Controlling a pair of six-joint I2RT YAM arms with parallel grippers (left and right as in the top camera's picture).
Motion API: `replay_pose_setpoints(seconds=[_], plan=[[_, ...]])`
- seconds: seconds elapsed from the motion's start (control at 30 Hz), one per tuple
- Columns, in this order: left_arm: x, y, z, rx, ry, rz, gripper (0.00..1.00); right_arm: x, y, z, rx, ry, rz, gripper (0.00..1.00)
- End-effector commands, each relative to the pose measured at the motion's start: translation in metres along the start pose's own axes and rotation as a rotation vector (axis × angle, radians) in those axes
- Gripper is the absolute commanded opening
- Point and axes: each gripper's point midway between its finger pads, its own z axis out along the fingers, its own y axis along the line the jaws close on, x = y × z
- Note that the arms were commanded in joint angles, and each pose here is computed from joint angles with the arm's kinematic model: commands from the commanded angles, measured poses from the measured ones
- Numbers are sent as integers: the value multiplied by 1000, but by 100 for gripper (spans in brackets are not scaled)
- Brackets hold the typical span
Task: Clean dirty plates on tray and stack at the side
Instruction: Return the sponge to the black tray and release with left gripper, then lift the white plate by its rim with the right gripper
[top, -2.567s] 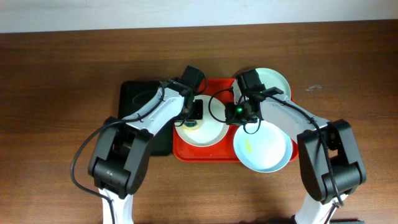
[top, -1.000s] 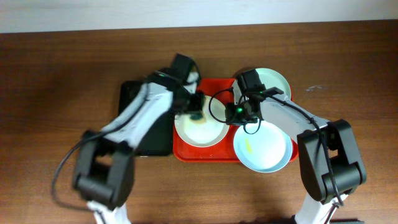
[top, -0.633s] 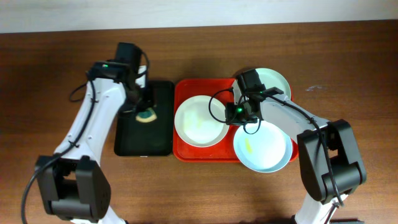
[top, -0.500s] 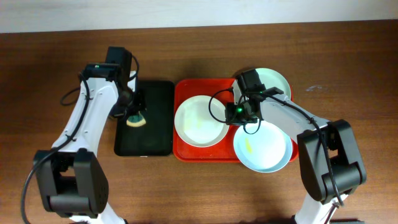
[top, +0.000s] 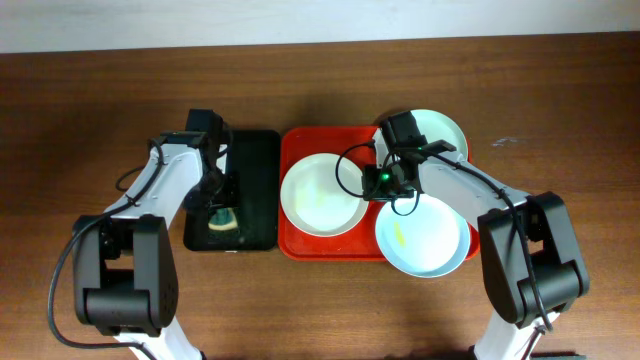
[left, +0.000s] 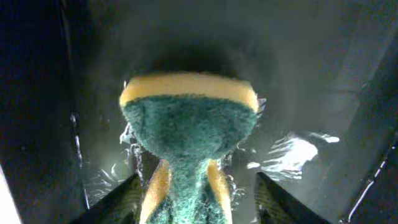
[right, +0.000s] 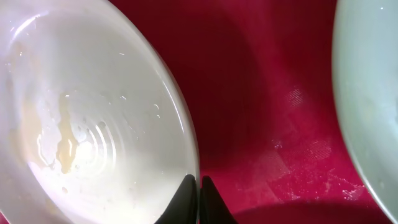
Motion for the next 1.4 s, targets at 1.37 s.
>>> replay_pose_setpoints(seconds=[1.37], plan=[[-29,62,-254,71,-655,-271,99,-20,23,-58,17,11,6,4]])
